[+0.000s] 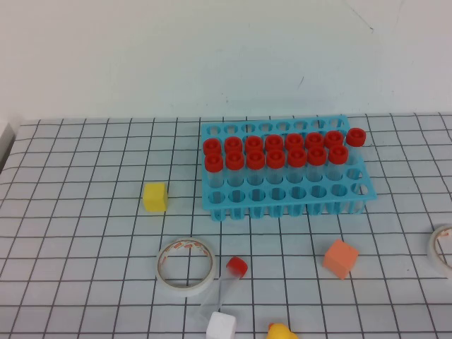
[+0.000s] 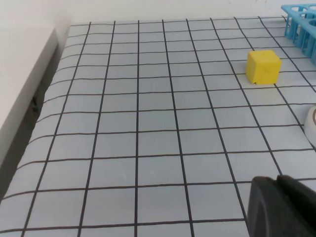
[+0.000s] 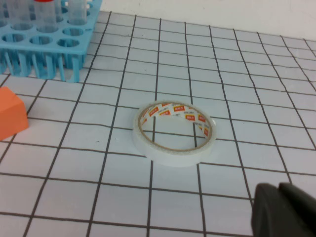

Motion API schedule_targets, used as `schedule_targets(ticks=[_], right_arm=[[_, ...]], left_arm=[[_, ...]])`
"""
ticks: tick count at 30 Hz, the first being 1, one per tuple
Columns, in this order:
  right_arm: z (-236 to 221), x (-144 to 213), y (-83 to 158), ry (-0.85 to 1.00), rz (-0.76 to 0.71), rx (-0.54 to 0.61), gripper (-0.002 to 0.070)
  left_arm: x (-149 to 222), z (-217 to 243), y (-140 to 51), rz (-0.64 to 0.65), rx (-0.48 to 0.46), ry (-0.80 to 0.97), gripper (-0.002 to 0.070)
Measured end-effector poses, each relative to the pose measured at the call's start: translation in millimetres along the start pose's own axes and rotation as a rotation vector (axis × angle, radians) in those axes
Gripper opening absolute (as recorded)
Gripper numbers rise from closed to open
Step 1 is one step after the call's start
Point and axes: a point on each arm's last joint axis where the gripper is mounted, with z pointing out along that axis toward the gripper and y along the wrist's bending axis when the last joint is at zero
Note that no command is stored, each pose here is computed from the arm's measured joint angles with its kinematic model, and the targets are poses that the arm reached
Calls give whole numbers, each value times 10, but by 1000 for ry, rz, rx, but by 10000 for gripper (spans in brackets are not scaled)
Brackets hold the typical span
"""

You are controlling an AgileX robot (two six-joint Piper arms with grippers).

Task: Place the test tubes

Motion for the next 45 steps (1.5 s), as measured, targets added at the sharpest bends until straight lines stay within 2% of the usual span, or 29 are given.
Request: schedule_targets(ticks=[40,45], right_arm=[[0,-1,0,-2,0,0,-1],[2,-100,-2,-131,0,5,-1]], left_arm=[[-2,0,0,0,0,-2,-1],[-86,-2,-1,6,2,-101,-1]])
